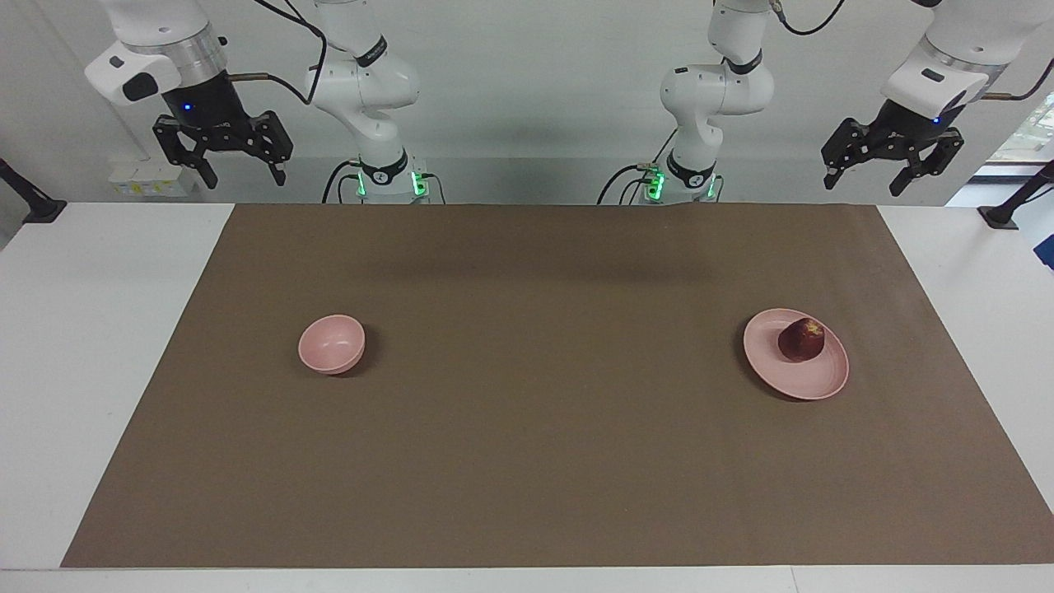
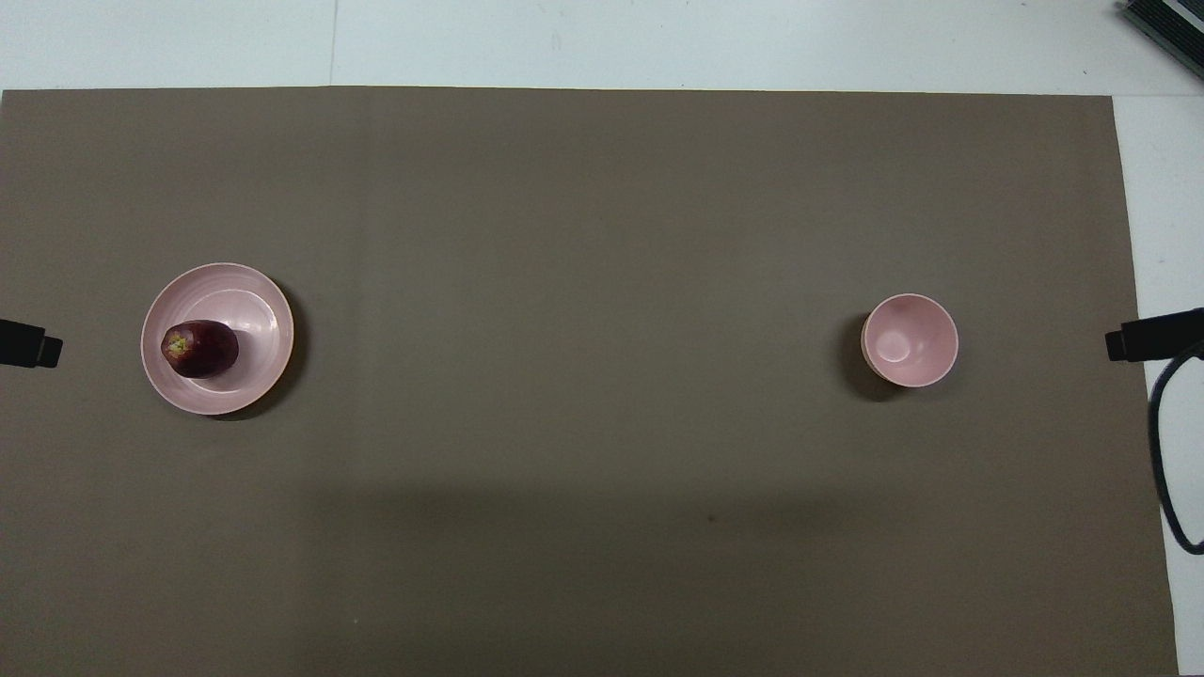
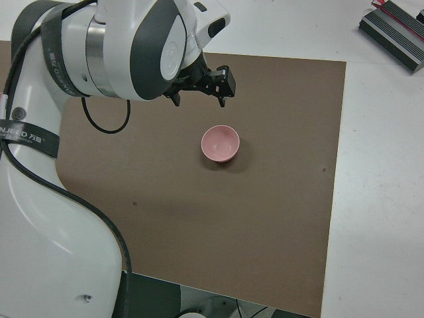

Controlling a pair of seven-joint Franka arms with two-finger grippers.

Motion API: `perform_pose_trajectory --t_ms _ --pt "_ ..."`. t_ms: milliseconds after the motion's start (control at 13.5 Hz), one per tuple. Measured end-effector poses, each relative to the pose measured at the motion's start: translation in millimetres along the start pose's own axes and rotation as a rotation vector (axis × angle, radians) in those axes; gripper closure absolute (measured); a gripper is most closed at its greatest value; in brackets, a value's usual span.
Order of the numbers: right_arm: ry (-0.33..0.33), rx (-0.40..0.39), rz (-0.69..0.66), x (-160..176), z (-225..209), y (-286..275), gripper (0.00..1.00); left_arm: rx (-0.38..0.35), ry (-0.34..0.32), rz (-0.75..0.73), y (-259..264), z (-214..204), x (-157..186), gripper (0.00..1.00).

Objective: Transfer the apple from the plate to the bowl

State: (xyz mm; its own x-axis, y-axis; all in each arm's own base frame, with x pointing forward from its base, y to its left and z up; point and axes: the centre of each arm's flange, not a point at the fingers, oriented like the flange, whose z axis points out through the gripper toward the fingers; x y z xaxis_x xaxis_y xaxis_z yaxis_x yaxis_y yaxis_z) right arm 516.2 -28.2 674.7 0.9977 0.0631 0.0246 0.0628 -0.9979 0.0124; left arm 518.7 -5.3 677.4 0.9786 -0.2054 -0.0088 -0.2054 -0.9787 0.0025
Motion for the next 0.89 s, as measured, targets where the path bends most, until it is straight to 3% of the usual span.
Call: perform_pose_trajectory --t_ms 591,886 --pt "-0.032 0.003 -0.003 -3 4 -2 0.0 0.0 -0.002 -0.001 1 0 0 0.0" --pt "-0.015 0.002 -0.028 6 21 -14 0.0 -0.001 -0.006 -0.001 1 2 -1 0.0"
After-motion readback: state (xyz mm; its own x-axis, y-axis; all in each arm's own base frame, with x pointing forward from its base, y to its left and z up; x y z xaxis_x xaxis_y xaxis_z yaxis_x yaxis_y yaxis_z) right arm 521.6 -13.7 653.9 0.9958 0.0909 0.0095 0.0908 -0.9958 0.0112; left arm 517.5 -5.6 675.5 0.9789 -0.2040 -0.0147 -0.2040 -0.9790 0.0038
